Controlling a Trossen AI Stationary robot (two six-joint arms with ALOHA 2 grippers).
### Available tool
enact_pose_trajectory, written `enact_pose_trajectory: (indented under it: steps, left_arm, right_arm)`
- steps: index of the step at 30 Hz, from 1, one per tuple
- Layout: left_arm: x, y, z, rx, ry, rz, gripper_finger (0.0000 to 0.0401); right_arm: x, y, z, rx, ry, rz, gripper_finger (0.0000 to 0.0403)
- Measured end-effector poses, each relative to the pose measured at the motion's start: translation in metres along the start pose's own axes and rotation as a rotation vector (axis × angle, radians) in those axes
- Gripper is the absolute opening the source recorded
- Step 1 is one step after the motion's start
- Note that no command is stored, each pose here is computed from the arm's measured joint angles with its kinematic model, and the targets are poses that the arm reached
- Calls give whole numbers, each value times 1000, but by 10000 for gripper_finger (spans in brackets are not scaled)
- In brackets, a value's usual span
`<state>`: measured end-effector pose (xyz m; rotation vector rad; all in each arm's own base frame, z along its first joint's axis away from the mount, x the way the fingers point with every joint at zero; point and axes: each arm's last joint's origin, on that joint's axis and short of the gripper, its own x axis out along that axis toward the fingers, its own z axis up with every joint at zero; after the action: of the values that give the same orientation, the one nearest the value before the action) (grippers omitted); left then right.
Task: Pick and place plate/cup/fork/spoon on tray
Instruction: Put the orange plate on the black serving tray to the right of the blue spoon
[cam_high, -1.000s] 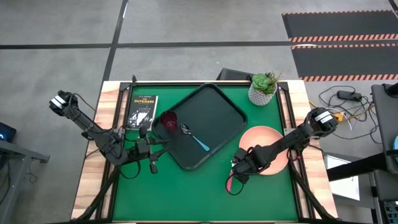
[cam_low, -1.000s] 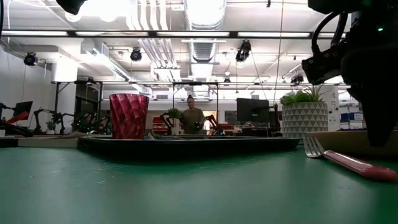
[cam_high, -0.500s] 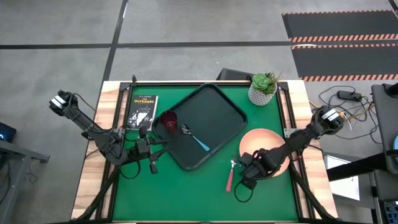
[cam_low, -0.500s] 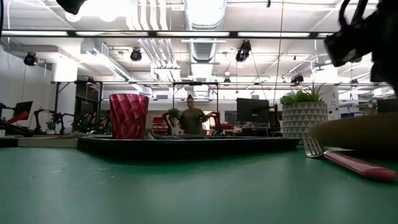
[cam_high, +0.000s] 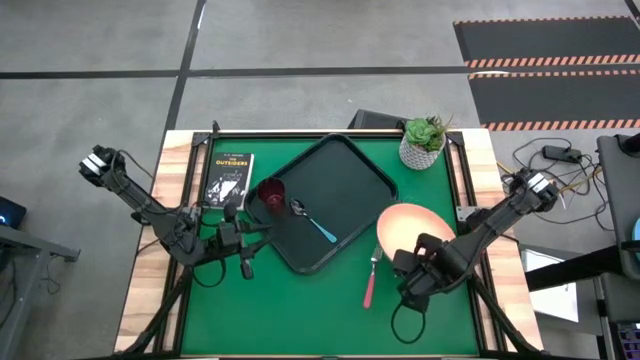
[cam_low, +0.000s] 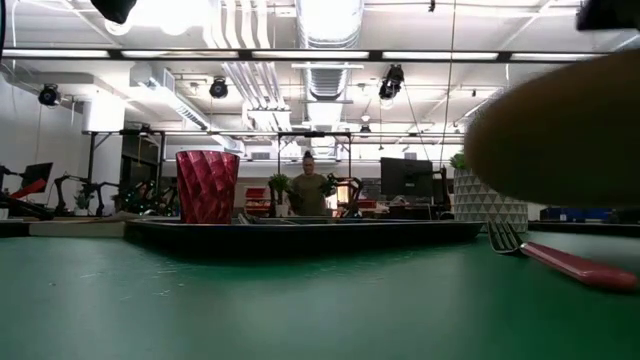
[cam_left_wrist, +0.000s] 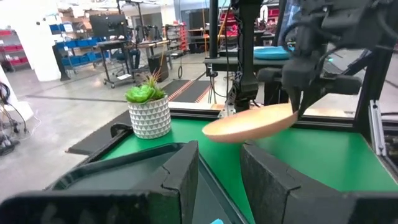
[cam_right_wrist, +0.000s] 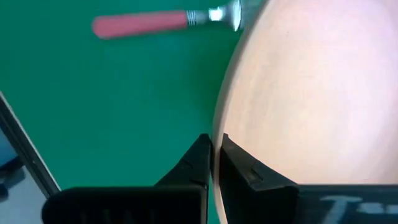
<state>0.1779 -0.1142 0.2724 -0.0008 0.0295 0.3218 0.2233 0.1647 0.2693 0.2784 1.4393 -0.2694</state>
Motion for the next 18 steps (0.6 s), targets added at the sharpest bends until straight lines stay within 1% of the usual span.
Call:
enact_pose_trajectory:
  steps: [4,9,13,18]
  left_arm:
    - [0,0,-1,-19,3,0,99]
    - [0,0,-2,-51,4,0,99]
    - [0,0,-2,-52,4,0,99]
    - [0,0,-2,-54,4,0,99]
  right_arm:
    - [-23,3,7,-69,-102,-8,8]
    - [-39,5,15,-181,-255,-56,8]
    - [-37,8,23,-278,-326,-118,8]
    - [-31,9,37,-336,-362,-134,8]
